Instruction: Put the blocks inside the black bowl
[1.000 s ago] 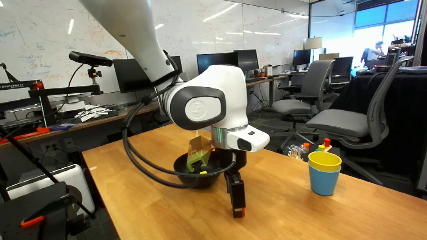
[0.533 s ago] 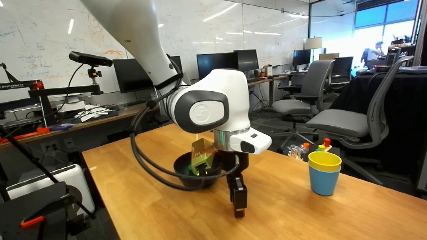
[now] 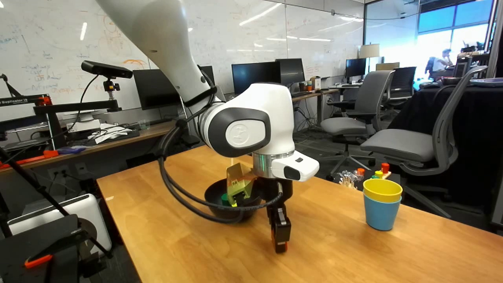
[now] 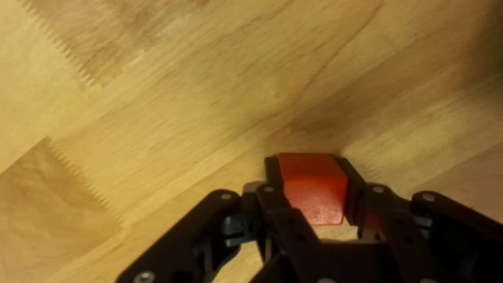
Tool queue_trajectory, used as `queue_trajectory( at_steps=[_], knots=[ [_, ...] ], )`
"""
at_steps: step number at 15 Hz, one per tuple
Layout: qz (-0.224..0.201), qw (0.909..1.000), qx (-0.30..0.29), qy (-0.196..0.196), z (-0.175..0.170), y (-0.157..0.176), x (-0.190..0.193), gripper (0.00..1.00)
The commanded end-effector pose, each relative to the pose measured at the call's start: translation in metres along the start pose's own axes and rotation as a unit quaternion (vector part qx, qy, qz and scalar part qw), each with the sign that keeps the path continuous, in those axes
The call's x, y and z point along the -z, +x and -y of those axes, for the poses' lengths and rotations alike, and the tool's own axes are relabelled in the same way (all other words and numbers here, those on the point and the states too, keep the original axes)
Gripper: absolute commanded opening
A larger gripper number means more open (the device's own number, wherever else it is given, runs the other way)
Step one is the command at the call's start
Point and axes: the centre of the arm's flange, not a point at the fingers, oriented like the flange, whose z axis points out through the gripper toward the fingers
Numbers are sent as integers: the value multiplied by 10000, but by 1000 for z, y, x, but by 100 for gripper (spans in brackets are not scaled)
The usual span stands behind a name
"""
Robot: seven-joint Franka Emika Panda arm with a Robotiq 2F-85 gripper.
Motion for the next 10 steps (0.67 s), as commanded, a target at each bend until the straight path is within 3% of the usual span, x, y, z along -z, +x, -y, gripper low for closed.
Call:
queue_trajectory(
  at_steps=[1, 5, 10],
  knots=[
    [67, 9994, 320, 122, 24, -5, 18, 13],
    [-62, 9975, 669, 204, 51, -15, 52, 13],
    [-395, 9961, 744, 248, 51, -9, 104, 13]
  ],
)
